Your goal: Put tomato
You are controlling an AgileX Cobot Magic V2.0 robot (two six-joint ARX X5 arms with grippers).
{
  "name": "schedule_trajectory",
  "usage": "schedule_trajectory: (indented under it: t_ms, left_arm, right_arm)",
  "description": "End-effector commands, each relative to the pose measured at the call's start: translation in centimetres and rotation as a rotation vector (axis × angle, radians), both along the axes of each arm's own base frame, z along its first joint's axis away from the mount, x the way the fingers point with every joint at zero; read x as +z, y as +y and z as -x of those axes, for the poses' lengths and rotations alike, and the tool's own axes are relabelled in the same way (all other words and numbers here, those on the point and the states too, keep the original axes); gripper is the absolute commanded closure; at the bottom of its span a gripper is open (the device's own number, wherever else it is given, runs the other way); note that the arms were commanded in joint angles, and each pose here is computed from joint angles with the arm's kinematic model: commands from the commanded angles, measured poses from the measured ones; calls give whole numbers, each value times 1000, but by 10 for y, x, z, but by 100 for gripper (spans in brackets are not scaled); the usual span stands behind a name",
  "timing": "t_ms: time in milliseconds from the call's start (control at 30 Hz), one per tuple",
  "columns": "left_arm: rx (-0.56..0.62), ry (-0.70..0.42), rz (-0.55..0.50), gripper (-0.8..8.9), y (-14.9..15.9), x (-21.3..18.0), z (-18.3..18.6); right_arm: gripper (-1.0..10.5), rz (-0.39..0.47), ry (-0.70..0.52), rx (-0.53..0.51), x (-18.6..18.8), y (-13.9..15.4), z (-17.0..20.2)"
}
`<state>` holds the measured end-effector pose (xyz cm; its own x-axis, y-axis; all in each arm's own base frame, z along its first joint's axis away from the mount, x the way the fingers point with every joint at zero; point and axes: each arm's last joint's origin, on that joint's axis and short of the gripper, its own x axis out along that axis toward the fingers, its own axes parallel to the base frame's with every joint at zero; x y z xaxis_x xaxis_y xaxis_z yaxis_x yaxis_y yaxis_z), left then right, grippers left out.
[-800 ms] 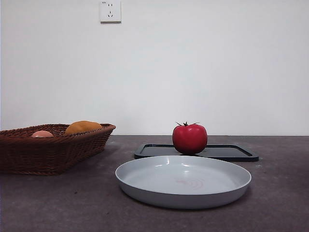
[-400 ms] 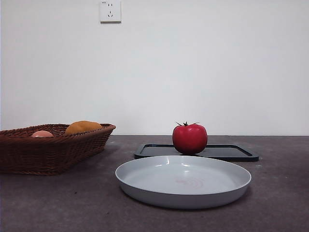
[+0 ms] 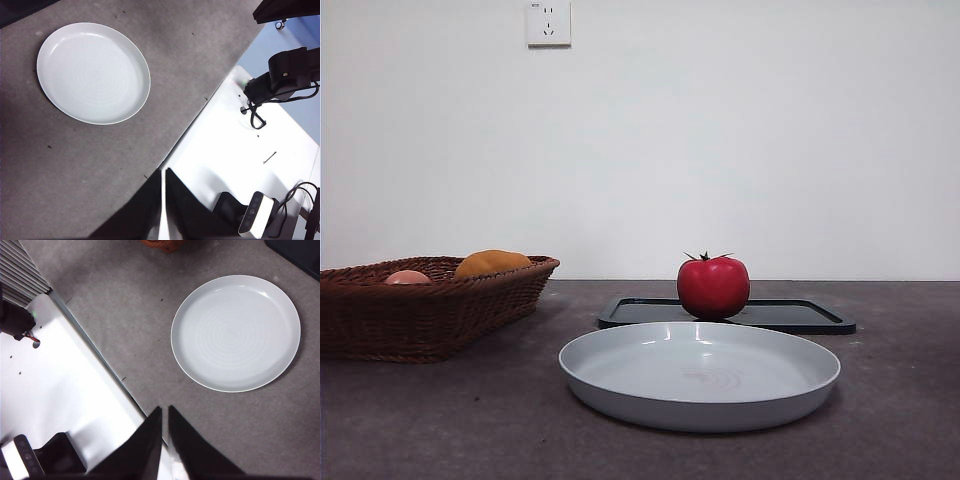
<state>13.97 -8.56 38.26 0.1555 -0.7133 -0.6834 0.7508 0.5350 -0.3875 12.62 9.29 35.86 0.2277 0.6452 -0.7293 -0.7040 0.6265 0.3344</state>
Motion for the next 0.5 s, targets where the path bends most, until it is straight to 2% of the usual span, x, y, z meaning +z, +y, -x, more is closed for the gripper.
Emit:
schedule_trajectory:
  t_ms: [33,133,200,333,500]
  left_arm:
    - [-17,-25,14,804,-1,6,0]
    - [-17,-20,11,804,-1,5,0]
    - [-29,-94,14,804,1,9,0]
    - [7,-450,99,804,15,31,-4]
    - [168,-862,183,804,41,47,3]
  right_arm:
    - [935,-10,-7,6,3,2,-1]
    - [935,-10,-7,6,3,2,-1]
    - [935,-10,-7,6,3,2,-1]
    - [935,-10,-7,6,3,2,-1]
    - [935,-10,-7,6,3,2,-1]
